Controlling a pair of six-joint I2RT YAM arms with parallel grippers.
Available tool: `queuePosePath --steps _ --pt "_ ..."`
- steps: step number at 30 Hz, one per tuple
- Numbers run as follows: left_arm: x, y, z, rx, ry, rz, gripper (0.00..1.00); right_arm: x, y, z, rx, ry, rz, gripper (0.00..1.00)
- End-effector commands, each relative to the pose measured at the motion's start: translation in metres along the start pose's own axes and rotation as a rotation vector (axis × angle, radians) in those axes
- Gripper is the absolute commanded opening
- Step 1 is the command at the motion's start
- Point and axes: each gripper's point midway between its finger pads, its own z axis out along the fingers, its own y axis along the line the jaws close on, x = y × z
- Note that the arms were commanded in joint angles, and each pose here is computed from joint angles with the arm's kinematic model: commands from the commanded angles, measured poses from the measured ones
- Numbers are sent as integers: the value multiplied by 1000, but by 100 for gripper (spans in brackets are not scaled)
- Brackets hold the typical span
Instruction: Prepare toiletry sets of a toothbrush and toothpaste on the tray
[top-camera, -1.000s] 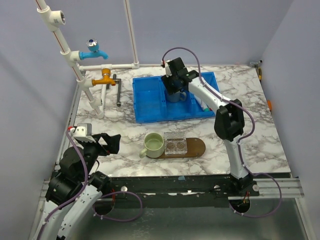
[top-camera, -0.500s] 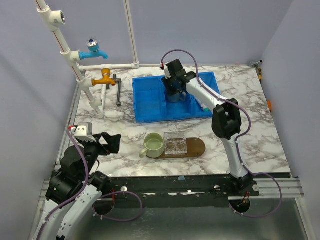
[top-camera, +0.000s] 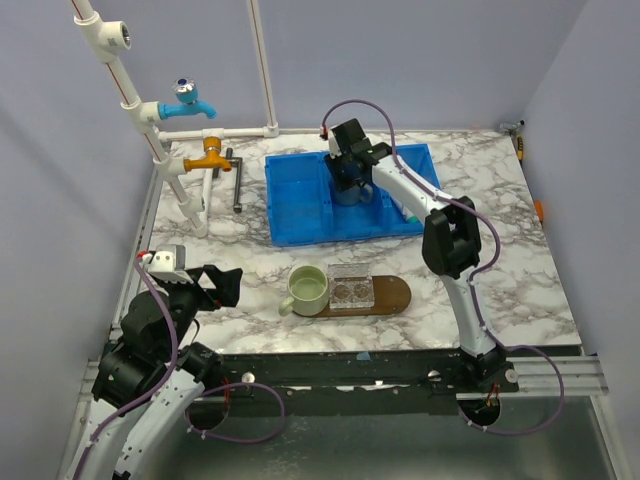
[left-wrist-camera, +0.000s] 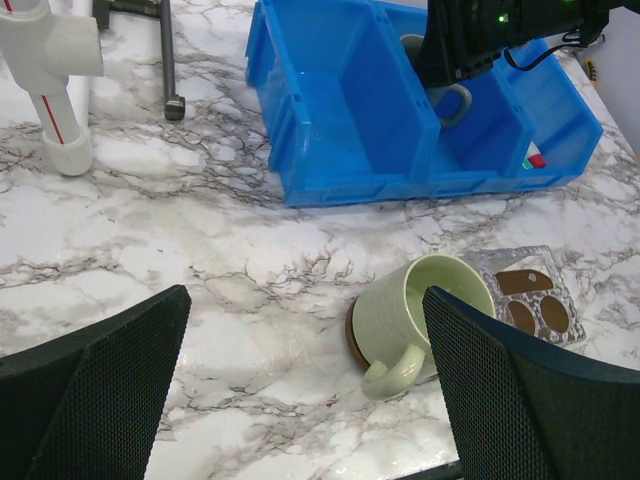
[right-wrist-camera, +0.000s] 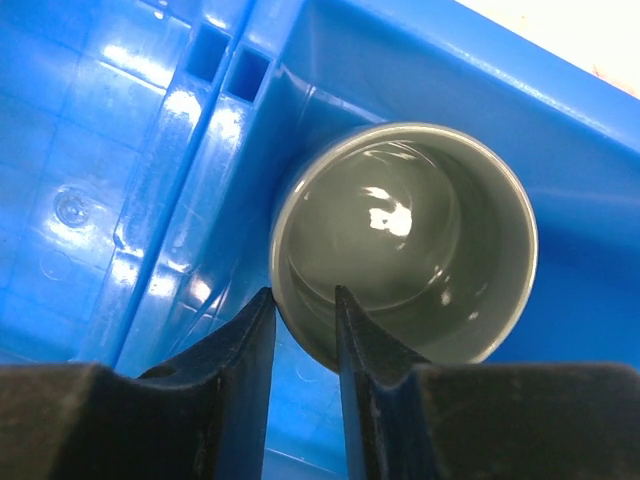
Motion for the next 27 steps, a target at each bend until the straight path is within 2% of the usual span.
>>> queuePosePath --steps 1,8,12,13,27 --pt "2 2 3 -15 8 4 99 21 7 14 -46 72 24 28" --pt "3 2 4 -15 13 5 99 20 11 10 -65 74 35 18" --pt "3 2 4 -13 13 5 99 15 14 3 -81 63 37 1" --pt "3 2 4 -13 13 5 99 12 13 0 -76 53 37 0" --pt "2 2 2 -10 5 3 99 -57 -5 -80 9 -202 107 0"
